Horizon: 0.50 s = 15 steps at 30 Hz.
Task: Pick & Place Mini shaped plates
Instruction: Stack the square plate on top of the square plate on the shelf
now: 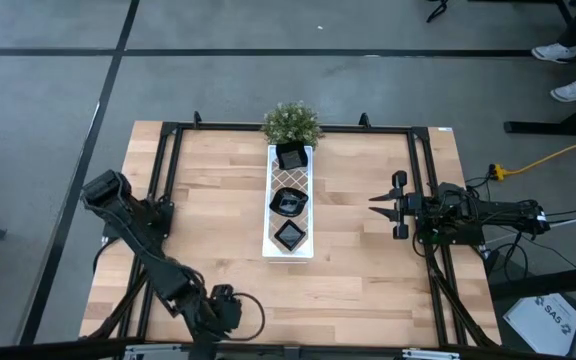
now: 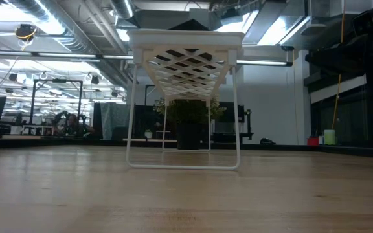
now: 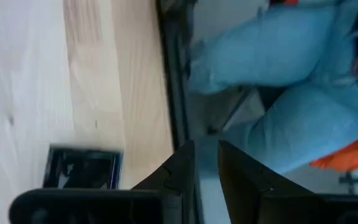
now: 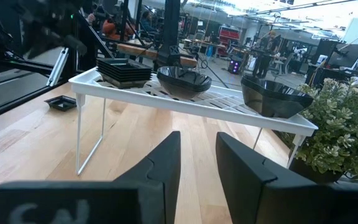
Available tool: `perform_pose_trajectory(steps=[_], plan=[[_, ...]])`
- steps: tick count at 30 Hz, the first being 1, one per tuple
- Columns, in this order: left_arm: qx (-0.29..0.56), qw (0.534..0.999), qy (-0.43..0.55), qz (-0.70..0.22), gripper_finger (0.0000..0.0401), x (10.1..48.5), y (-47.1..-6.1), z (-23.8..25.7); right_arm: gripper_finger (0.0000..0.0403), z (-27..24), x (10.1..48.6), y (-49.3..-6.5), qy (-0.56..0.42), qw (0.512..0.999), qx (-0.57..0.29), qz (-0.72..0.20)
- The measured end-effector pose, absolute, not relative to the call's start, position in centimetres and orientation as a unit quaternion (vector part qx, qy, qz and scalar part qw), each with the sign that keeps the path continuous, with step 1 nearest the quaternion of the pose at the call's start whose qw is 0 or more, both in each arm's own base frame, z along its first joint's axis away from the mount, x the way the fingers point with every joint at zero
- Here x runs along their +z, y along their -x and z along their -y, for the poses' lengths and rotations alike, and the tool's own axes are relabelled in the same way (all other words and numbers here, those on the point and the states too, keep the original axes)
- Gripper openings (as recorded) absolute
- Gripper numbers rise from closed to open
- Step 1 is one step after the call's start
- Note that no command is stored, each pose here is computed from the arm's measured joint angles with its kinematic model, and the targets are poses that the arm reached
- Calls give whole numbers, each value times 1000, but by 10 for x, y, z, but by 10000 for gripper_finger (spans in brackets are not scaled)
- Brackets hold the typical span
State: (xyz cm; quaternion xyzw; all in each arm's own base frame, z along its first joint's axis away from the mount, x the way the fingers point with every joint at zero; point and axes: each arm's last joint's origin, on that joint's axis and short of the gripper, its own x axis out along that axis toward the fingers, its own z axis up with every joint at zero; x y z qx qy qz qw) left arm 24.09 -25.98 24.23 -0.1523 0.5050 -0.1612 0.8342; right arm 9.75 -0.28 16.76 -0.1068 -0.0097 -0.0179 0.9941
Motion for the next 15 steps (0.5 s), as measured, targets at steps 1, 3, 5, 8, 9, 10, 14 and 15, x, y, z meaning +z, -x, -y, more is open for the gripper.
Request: perform_pose_trajectory(steps=[1, 3, 5, 8, 9, 10, 14, 15], plan=[[-160, 829, 147, -515, 63, 238, -240, 262, 102, 3, 168, -97, 107, 994, -18, 10], [-156, 823, 137, -529, 63, 230, -239, 265, 102, 3, 168, -97, 107, 994, -18, 10], [-152, 819, 127, -539, 63, 224, -237, 267, 102, 3, 168, -97, 107, 994, -18, 10], [-135, 820, 109, -546, 63, 216, -236, 269, 102, 3, 168, -97, 107, 994, -18, 10], [-128, 823, 102, -545, 63, 214, -236, 270, 102, 3, 168, -97, 107, 994, -18, 10], [-122, 826, 98, -542, 63, 212, -236, 270, 102, 3, 168, -97, 107, 994, -18, 10], [-108, 824, 85, -549, 66, 201, -238, 272, 102, 3, 168, -97, 107, 994, -18, 10], [-104, 822, 81, -554, 68, 198, -238, 272, 102, 3, 168, -97, 107, 994, -18, 10]])
